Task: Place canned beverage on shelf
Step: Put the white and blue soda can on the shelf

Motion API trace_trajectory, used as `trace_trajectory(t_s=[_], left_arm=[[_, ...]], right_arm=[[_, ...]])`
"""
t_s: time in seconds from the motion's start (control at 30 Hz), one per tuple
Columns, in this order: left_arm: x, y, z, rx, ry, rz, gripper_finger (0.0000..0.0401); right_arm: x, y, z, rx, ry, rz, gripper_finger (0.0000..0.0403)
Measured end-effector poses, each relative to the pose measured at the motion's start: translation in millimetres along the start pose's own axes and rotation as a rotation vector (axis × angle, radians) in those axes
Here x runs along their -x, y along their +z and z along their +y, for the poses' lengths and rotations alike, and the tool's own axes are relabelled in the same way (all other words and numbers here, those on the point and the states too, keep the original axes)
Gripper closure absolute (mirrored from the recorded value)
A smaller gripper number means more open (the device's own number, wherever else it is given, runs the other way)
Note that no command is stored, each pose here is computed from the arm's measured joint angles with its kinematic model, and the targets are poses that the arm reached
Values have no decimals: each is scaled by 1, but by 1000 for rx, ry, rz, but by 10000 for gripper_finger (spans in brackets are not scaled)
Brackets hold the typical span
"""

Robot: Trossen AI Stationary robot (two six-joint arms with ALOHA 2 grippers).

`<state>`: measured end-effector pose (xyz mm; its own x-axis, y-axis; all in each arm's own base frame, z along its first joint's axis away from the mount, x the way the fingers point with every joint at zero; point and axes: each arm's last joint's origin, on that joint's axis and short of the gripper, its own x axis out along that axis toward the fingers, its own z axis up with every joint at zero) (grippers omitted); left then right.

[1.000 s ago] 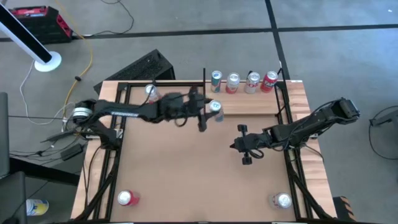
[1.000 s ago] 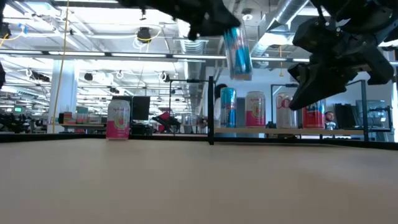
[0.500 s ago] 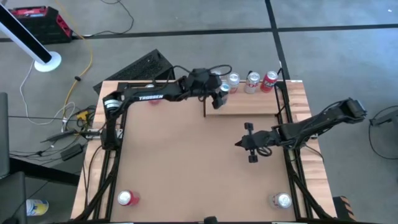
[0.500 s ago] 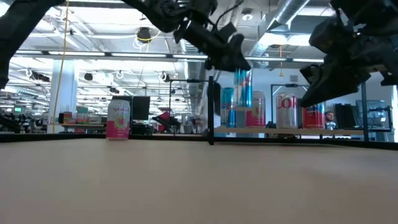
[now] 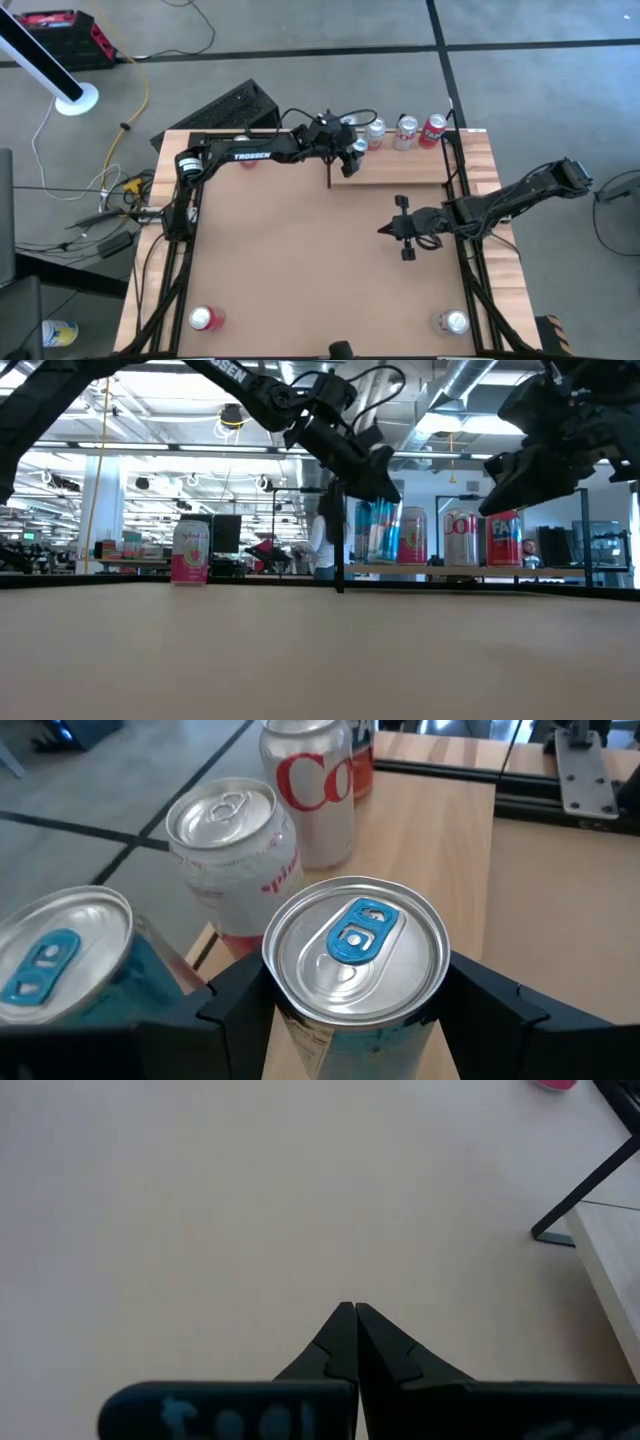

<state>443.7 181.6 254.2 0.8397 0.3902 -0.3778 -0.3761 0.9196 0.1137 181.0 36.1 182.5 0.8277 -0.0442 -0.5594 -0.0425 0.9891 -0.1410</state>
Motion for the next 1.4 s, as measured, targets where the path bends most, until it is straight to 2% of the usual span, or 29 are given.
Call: trace_trajectory(t_s=[0.23,0.53,0.8,0.93,1.17,1.3,1.4], left_arm=[[1,0,-2,-2,-1,8,183],[2,-5,-2,-4,2,73,124],[4,-3,-3,-15,-2,91,116],[10,10,-4,-54,-6,121,116],[33,52,-1,-118,27,179,115],[48,72,0,-141,32,191,115],[70,84,4,-143,96,244,116]], right_arm=[[0,0,0,-1,0,-3,382],[0,0,0,-1,1,-3,382],[0,0,0,-8,1,-3,382],[0,1,-1,-13,-23,-7,382],[0,6,-7,-62,-130,-53,382],[-1,10,-18,-145,-251,-98,382],[-3,11,-29,-218,-318,-120,382]])
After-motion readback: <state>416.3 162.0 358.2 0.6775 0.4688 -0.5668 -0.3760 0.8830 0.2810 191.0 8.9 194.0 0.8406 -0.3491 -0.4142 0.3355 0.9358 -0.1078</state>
